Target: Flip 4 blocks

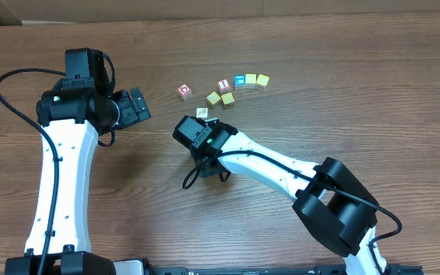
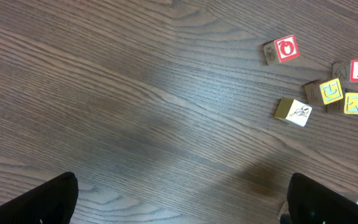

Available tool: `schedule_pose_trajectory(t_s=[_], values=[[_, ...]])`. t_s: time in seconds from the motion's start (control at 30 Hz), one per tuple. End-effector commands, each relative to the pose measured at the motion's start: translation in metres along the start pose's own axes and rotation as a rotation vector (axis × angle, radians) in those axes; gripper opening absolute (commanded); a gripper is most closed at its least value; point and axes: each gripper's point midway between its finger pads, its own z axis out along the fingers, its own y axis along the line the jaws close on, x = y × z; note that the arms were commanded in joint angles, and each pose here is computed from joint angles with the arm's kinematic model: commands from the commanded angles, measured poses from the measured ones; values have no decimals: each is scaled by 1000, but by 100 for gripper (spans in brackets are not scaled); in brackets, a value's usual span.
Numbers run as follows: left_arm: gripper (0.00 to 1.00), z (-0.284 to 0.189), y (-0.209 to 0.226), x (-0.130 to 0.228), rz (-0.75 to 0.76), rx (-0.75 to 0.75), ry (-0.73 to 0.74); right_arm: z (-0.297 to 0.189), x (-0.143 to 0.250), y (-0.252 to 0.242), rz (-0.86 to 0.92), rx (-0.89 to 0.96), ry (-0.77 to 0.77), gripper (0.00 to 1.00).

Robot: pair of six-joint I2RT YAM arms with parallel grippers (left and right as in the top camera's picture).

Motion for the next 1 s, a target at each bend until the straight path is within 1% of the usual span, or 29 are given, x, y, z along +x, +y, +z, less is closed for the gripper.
schedule_pose_trajectory(t_s=[0.0,0.47,0.97], values=[[100,0,1,-3,-11,-10,-4,2,-1,-10,10,50,-12,4],[100,0,1,-3,-11,-10,-5,2,-8,-8,15,44,-46,4],[100,0,1,-3,-11,-10,-4,2,-9,-6,15,33,-47,4]])
